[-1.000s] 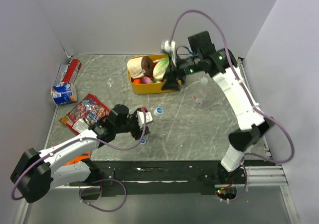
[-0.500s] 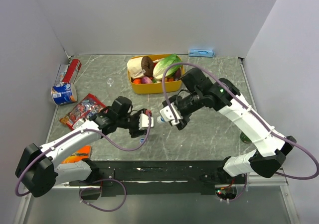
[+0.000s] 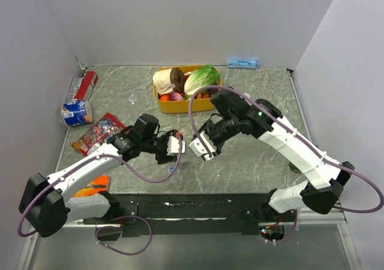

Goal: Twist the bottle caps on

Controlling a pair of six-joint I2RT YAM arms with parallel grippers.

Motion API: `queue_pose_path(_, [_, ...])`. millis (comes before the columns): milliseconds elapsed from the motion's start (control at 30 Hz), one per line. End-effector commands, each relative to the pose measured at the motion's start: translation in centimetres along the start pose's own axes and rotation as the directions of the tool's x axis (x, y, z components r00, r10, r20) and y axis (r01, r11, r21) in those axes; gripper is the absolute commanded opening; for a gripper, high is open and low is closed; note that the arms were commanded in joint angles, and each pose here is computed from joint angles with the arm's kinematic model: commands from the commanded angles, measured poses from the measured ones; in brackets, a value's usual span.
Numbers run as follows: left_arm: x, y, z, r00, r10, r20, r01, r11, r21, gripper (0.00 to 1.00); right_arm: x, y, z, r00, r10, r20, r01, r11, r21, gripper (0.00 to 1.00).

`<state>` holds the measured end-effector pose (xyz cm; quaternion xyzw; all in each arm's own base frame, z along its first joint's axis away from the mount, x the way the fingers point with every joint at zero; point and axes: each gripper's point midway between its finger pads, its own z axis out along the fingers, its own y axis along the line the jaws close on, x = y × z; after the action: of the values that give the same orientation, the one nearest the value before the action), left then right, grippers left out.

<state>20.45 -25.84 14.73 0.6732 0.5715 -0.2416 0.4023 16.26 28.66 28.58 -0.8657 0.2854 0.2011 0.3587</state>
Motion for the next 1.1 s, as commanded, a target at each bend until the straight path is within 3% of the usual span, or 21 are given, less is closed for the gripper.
queue_pose_path(0, [-2.4, 0.9, -0.4, 0.997, 0.047, 0.069, -0.047, 0.999, -0.008, 0.01, -0.7, -1.1, -0.1, 1.0, 0.009, 0.017, -0.009, 1.0, 0.029, 0.36])
queue_pose_path(133, [-3.6, 2.2, -0.6, 0.993, -0.001, 0.117, 0.01, 0.997, -0.081, 0.01, -0.2, -2.3, 0.5, 0.994, 0.11, 0.026, -0.112, 0.992, 0.065, 0.17])
queue_pose_path(200, [-4.3, 3.0, -1.1, 0.984, -0.079, 0.159, 0.102, 0.985, -0.143, 0.01, 0.7, -2.7, 1.0, 0.964, 0.265, 0.026, -0.266, 0.96, 0.084, 0.09])
queue_pose_path(233, [-5.8, 4.4, -1.6, 0.973, -0.061, 0.222, 0.108, 0.973, -0.206, 0.01, 0.9, -3.1, 1.3, 0.95, 0.312, 0.035, -0.314, 0.945, 0.091, 0.07])
queue_pose_path(267, [-5.9, 4.5, -1.6, 0.966, -0.089, 0.245, 0.145, 0.964, -0.223, 0.01, 1.4, -3.7, 1.8, 0.905, 0.422, 0.047, -0.425, 0.899, 0.108, 0.01])
queue_pose_path(333, [-7.6, 5.7, -2.7, 0.932, -0.121, 0.34, 0.223, 0.934, -0.279, 0.01, 2.3, -4.8, 1.8, 0.843, 0.534, 0.064, -0.537, 0.83, 0.148, 0.0])
queue_pose_path(367, [-8.2, 6.1, -2.9, 0.92, -0.131, 0.369, 0.248, 0.924, -0.291, 0.01, 2.9, -5.3, 2.4, 0.769, 0.634, 0.086, -0.639, 0.755, 0.146, 0.0])
queue_pose_path(433, [-9.0, 6.8, -3.4, 0.894, -0.172, 0.414, 0.32, 0.891, -0.322, 0.01, 3.5, -6.5, 2.1, 0.677, 0.725, 0.126, -0.735, 0.661, 0.15, 0.0])
queue_pose_path(467, [-9.7, 7.5, -3.8, 0.886, -0.156, 0.436, 0.331, 0.873, -0.359, 0.01, 4.4, -6.4, 3.1, 0.559, 0.82, 0.122, -0.829, 0.546, 0.123, 0.0])
queue_pose_path(533, [-10.0, 8.5, -3.7, 0.887, -0.157, 0.435, 0.357, 0.829, -0.429, 0.01, 4.6, -7.7, 2.7, 0.432, 0.89, 0.146, -0.902, 0.421, 0.099, 0.0])
queue_pose_path(567, [-10.1, 9.0, -3.8, 0.887, -0.151, 0.436, 0.362, 0.813, -0.456, 0.01, 5.7, -7.6, 4.1, 0.271, 0.955, 0.121, -0.962, 0.264, 0.07, 0.0])
queue_pose_path(633, [-10.2, 10.2, -3.8, 0.88, -0.177, 0.441, 0.405, 0.765, -0.501, 0.01, 6.4, -7.8, 4.5, 0.132, 0.982, 0.138, -0.991, 0.125, 0.055, 0.0])
queue_pose_path(667, [-9.7, 11.1, -4.1, 0.877, -0.197, 0.439, 0.433, 0.722, -0.54, 0.01, 6.2, -7.7, 4.7, 0.033, 0.988, 0.15, -0.999, 0.026, 0.047, 0.0])
queue_pose_path(733, [-9.3, 11.9, -3.6, 0.865, -0.257, 0.43, 0.477, 0.687, -0.549, 0.01, 6.3, -7.5, 5.5, -0.056, 0.988, 0.144, -0.998, -0.061, 0.033, 0.0])
queue_pose_path(767, [-8.7, 12.3, -3.7, 0.861, -0.283, 0.423, 0.496, 0.656, -0.569, 0.01, 6.2, -7.5, 5.9, -0.085, 0.986, 0.141, -0.996, -0.09, 0.027, 0.0])
queue_pose_path(800, [-8.1, 12.4, -3.3, 0.845, -0.33, 0.422, 0.529, 0.635, -0.563, 0.01, 6.3, -7.5, 6.2, -0.077, 0.987, 0.14, -0.996, -0.083, 0.039, 0.0])
queue_pose_path(1067, [-9.1, 11.3, -3.2, 0.772, -0.402, 0.493, 0.623, 0.633, -0.46, 0.01, 7.8, -7.8, 6.0, -0.014, 0.988, 0.156, -0.988, -0.037, 0.149, 0.0])
